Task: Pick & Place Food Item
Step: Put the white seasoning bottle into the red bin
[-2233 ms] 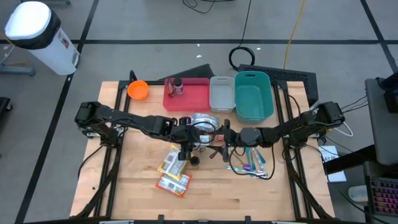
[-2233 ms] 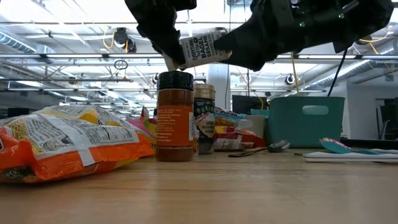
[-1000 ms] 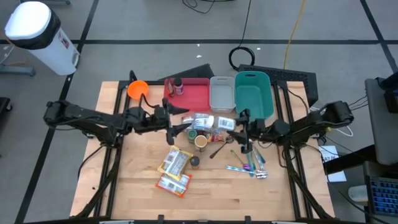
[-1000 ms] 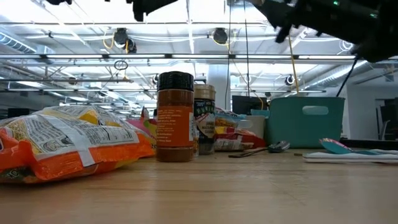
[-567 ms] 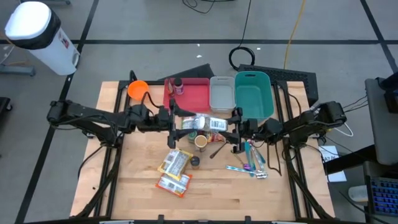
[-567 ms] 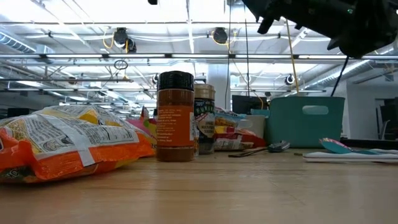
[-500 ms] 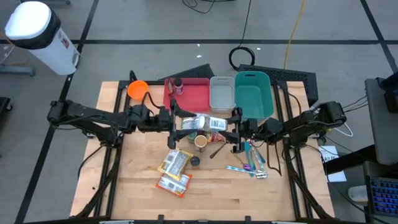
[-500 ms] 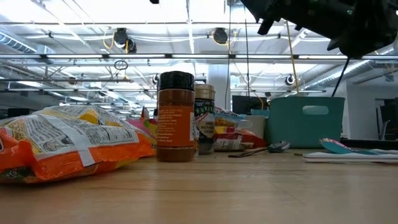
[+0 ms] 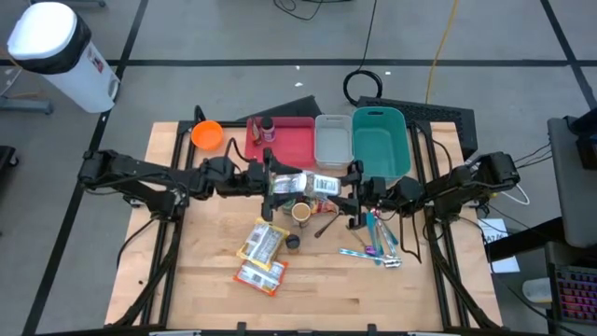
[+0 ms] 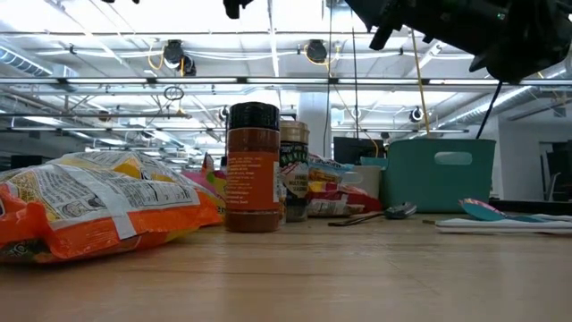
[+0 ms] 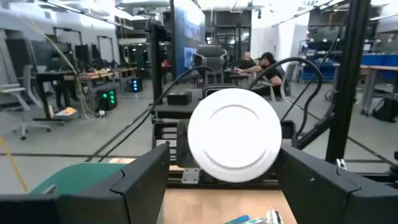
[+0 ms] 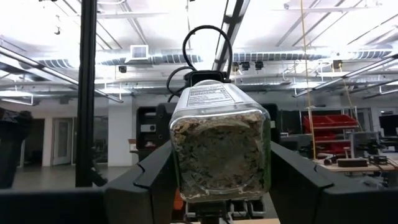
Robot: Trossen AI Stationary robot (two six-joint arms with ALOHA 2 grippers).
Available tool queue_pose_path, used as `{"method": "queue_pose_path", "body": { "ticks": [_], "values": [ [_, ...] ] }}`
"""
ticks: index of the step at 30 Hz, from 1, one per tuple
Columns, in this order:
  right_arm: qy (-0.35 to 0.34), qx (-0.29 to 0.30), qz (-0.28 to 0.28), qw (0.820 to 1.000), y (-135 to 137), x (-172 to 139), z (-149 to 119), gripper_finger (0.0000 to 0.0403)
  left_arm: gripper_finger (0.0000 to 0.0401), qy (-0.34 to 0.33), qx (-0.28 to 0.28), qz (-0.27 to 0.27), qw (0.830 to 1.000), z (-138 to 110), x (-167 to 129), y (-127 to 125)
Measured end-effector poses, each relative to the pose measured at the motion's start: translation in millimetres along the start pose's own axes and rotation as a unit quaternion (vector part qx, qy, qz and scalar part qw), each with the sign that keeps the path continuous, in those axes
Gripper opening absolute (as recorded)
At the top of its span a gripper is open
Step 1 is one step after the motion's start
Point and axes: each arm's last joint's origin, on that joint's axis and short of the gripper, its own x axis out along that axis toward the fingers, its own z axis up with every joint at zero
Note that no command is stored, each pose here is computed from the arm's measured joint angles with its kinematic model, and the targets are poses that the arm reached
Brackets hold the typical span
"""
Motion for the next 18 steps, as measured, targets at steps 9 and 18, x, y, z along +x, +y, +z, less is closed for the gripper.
{"method": "queue_pose_path", "body": {
  "ticks": [9, 18],
  "values": [
    [0.004, 0.0, 0.003, 1.0, 0.3, 0.0, -0.8, 0.0189, 0.0282, -0.011, 0.018, -0.02, 1.0, 0.6, 1.0, 1.3],
    [0.004, 0.0, 0.003, 1.0, 0.2, 0.0, -0.8, 0.0189, 0.0282, -0.008, 0.022, -0.019, 1.0, -7.0, 6.7, 1.0]
  ]
}}
